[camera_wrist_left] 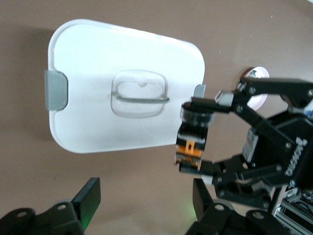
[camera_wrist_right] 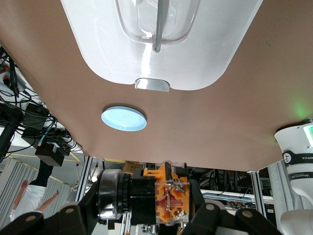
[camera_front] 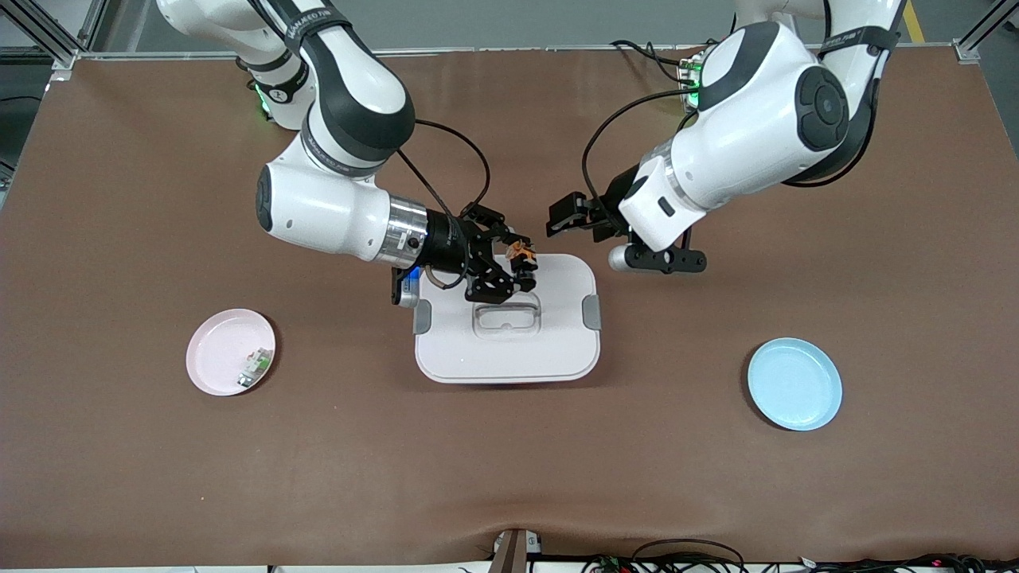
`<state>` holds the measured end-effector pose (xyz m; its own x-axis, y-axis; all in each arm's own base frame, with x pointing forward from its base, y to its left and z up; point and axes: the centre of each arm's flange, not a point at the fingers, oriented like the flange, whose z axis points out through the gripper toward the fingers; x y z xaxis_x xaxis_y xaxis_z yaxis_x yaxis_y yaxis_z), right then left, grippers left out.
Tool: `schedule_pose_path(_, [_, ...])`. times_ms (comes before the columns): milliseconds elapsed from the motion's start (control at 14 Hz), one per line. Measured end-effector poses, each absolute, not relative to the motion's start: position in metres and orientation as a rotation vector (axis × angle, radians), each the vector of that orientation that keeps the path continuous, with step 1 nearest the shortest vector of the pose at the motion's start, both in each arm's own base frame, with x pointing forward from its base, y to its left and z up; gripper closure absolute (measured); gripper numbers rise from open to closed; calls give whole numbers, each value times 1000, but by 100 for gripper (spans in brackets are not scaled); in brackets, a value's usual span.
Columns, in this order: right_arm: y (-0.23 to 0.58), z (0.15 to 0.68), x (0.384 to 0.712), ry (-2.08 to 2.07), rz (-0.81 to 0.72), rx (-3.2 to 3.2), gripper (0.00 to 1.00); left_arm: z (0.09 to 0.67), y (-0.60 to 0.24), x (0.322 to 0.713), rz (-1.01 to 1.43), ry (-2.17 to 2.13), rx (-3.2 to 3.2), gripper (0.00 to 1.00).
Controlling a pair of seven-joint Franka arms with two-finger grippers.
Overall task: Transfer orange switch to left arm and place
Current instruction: 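Hold the switch above the box while the left gripper reaches it, then close the left gripper on the switch held by the right gripper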
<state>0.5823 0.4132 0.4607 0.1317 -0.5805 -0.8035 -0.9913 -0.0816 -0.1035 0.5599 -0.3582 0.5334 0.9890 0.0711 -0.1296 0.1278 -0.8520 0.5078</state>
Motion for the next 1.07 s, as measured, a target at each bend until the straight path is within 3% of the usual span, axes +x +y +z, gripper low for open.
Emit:
schedule_pose_path(573, [413,461,582,1523,784,-1745,27,517,-385,561,-125,155,2532,12])
schedule_pose_path(1074, [413,461,583,1523,784,-1745,27,500,-396,563,-120,156,2529,16])
